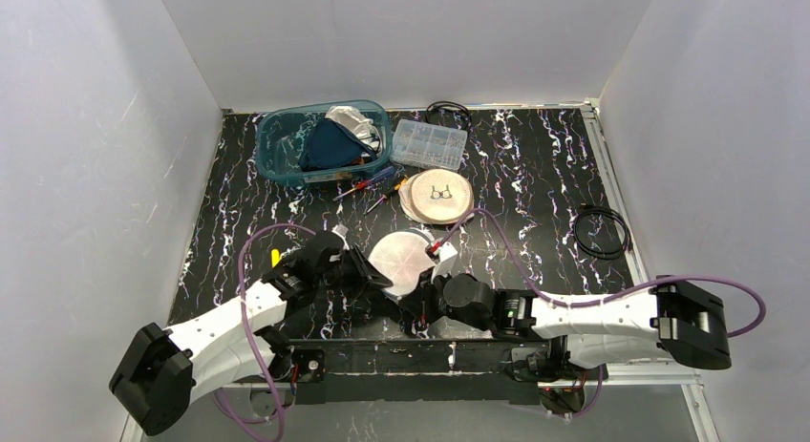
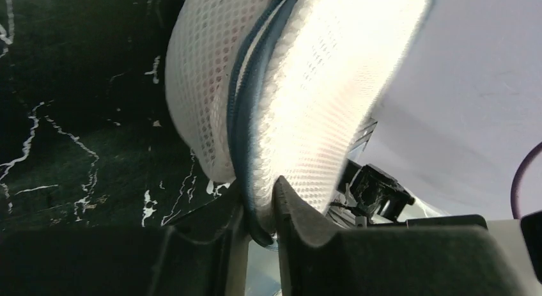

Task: Unzip the laundry bag and remove the bra
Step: Unzip the laundry bag at the center of the board.

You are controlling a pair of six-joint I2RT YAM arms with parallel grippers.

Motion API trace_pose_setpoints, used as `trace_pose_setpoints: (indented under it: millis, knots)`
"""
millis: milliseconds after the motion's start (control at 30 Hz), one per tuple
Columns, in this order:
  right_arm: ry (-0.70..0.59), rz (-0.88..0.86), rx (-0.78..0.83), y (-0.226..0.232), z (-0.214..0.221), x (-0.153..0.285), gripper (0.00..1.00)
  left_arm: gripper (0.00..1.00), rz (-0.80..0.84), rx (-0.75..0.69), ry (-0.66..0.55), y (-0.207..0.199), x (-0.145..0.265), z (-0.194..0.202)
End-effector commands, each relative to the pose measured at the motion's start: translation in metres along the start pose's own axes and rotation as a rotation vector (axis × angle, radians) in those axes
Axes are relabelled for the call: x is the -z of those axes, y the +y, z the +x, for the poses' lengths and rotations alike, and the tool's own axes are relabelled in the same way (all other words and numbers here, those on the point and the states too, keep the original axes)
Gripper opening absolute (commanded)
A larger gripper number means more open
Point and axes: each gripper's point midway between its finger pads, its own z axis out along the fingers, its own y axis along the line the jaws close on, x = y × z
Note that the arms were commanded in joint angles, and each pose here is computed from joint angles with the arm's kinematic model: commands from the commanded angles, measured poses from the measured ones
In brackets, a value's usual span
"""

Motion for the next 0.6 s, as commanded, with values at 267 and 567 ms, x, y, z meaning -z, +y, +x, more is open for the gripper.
trace_pose_setpoints:
  millis: [267,567]
  knots:
    - [-0.032,0.248,0.035,-0.054,-0.01,0.044,0.01,0.0,0.019,-0.129,-0.053,-0.027,0.013,-0.014]
    - [-0.129,0.504,0.009,-0.111,-0.016,0.075,0.01,0.0,0.093,-0.276,0.086,-0.039,0.015,0.001]
